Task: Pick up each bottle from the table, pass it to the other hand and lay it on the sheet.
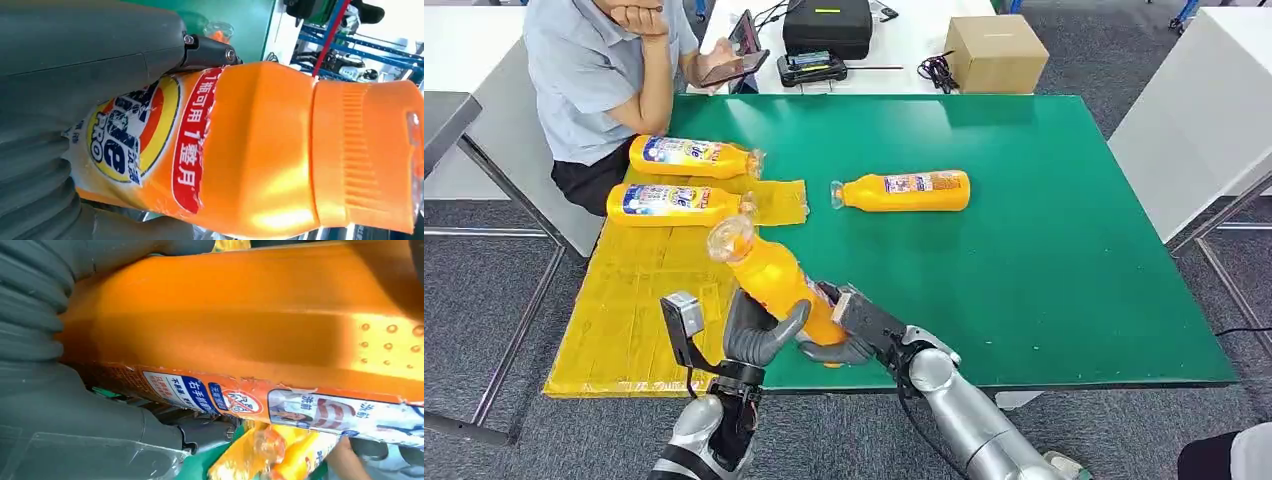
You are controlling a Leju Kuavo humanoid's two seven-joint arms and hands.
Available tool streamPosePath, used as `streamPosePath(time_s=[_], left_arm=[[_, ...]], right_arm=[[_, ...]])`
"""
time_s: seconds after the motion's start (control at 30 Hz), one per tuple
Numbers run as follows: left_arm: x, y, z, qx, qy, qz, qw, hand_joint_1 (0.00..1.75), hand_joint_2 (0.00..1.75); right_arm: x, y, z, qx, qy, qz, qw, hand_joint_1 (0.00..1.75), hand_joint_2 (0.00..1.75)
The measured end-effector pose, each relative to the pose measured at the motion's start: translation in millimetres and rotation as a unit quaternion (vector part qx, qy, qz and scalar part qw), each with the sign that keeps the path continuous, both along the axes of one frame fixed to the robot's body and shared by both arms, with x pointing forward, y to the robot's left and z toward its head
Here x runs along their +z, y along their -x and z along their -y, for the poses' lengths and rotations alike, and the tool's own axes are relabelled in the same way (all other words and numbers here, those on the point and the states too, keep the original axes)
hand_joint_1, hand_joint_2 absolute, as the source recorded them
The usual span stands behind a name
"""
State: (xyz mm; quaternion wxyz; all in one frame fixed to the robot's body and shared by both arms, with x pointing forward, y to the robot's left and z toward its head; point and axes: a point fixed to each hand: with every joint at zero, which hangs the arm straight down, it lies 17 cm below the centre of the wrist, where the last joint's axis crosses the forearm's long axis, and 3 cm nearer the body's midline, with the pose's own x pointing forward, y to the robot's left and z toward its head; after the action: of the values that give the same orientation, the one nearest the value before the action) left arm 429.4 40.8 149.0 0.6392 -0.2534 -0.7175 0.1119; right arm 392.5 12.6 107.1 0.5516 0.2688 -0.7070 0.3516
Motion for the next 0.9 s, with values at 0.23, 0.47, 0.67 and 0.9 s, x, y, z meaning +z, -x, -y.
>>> streamPosePath(time_s=[0.23, 0.47, 0.67, 0.9], left_arm=[[7.7, -1.3, 4.0, 0.021, -0.108, 0.04, 0.993, 1.75, 1.75], [38.6, -2.7, -3.0, 0.064, -0.236, 0.122, 0.962, 1.75, 1.75], [62.6, 0.5, -14.1, 0.081, -0.288, 0.166, 0.94, 1.75, 1.75], [82.0, 0.8, -41.1, 0.161, -0.434, 0.217, 0.86, 1.75, 1.75]], right_arm=[[-4.9, -1.7, 3.3, -0.011, -0.004, -0.011, 1.0, 0.0, 0.0], [-19.6, -5.9, 10.7, -0.046, 0.023, -0.007, 0.999, 0.0, 0.0], [-31.4, -7.2, 22.4, -0.09, 0.028, -0.009, 0.995, 0.0, 0.0], [-44.0, -12.0, 43.3, -0.147, 0.041, -0.002, 0.988, 0.0, 0.0]])
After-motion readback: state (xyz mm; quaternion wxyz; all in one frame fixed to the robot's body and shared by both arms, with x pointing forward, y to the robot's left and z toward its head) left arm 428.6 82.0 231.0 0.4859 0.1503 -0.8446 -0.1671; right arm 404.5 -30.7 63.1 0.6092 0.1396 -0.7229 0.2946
